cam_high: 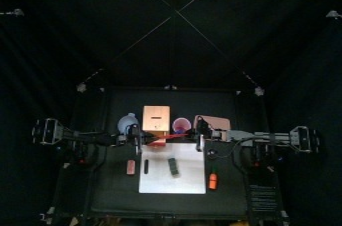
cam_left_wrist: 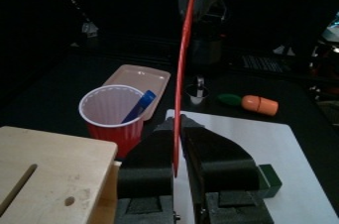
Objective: Place sushi on board then cut the sushi with the knife then place the pieces on the plate
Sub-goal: Cut the sushi into 4 pieces
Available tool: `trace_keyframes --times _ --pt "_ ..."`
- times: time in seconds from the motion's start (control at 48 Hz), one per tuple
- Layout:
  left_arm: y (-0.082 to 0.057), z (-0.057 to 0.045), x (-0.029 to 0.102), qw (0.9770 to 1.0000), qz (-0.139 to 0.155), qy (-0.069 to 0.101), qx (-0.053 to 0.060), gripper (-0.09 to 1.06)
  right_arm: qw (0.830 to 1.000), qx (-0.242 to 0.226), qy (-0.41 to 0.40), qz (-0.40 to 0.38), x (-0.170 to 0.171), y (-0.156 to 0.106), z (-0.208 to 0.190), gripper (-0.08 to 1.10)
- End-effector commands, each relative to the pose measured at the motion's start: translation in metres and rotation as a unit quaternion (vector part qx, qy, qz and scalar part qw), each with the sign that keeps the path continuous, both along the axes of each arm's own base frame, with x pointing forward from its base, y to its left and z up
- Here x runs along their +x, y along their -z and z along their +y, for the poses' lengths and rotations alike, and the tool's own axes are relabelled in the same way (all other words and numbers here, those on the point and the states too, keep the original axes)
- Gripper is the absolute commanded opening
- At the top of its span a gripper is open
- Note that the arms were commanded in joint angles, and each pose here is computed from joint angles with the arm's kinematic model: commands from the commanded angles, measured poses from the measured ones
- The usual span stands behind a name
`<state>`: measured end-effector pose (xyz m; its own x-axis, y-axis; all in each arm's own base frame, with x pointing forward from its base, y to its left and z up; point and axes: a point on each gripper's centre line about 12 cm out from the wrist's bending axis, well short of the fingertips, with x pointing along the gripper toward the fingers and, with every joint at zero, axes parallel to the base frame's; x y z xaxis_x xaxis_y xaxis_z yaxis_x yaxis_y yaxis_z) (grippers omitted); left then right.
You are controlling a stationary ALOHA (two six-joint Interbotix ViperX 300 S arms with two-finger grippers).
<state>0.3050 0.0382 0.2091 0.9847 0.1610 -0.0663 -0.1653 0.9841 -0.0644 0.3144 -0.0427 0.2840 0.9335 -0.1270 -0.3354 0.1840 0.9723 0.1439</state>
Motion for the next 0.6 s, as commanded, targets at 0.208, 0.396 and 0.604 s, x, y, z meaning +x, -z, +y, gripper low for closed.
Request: trace_keyframes --times 0.208,0.396,0.604 --pt "0.000 -0.053 -0.001 0.9962 0.002 0.087 0.001 0.34 0.998 -0.003 -0.005 0.058 -0.016 0.034 0.003 0.39" --pt "0.012 -0.080 0.004 0.9913 0.023 0.129 -0.001 0.32 0.995 -0.031 -0.019 0.098 -0.017 0.042 0.005 0.38" --pt "0.037 -0.097 0.014 0.9866 0.062 0.151 0.002 0.32 0.985 -0.032 -0.050 0.159 -0.019 0.076 0.022 0.37"
